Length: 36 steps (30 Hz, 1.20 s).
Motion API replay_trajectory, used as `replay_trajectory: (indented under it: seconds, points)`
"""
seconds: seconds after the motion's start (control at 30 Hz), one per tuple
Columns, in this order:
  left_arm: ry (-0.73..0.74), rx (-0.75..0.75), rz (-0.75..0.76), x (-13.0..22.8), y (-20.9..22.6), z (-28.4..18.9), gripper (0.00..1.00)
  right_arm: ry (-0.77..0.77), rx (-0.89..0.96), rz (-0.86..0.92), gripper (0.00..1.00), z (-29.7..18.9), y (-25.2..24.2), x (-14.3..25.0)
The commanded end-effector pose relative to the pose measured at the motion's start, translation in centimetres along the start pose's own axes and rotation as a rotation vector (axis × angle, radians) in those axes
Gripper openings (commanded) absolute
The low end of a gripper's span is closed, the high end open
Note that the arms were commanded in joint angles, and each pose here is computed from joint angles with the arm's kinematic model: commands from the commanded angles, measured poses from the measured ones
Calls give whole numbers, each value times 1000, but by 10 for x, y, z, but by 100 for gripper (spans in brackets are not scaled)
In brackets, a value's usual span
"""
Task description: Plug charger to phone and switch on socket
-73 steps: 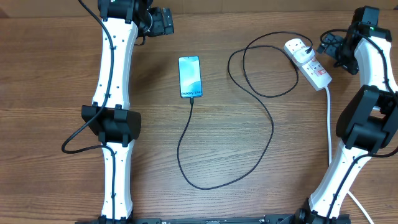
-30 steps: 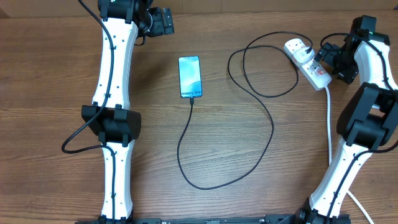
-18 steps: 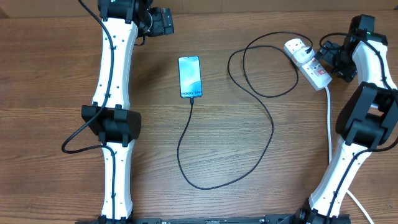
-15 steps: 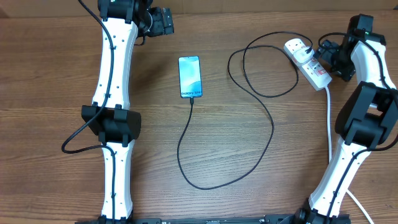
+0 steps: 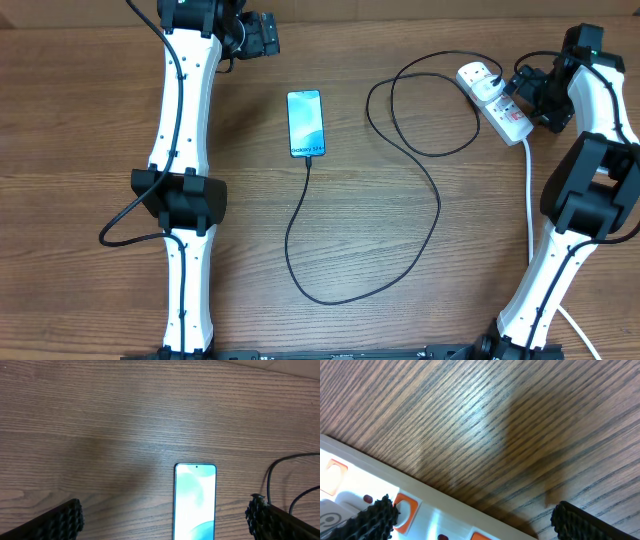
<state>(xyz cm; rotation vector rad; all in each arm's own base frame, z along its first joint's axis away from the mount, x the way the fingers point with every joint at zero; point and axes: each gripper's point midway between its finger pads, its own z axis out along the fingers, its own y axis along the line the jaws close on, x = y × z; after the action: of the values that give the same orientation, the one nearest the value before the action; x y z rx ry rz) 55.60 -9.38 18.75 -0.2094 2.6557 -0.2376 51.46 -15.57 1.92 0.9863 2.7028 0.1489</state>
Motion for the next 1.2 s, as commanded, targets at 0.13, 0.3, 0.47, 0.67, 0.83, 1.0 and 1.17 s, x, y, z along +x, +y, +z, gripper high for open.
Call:
replay_trajectory:
  seconds: [0.13,0.3,0.47,0.67,0.83,1.0,1.17]
  points:
    - [-20,-10,5,-4,3,-6,100,109,-28,-59,100,21,13,35]
    - [-20,-10,5,-4,3,-6,100,132,-25,-59,100,31,12,46]
    - [-20,-10,5,-4,3,-6,100,165,-11,-56,100,29,9,54]
    - [-19,-10,5,-4,3,-6,100,195,-31,-54,100,23,13,61]
    - [-19,-10,5,-4,3,-6,100,83,-68,-9,100,-51,15,35]
    - [-20,-10,5,-4,3,-6,100,-22,-115,-35,100,-185,25,54]
    - [-19,-10,5,-4,3,-6,100,-73,-162,-119,100,-270,43,104]
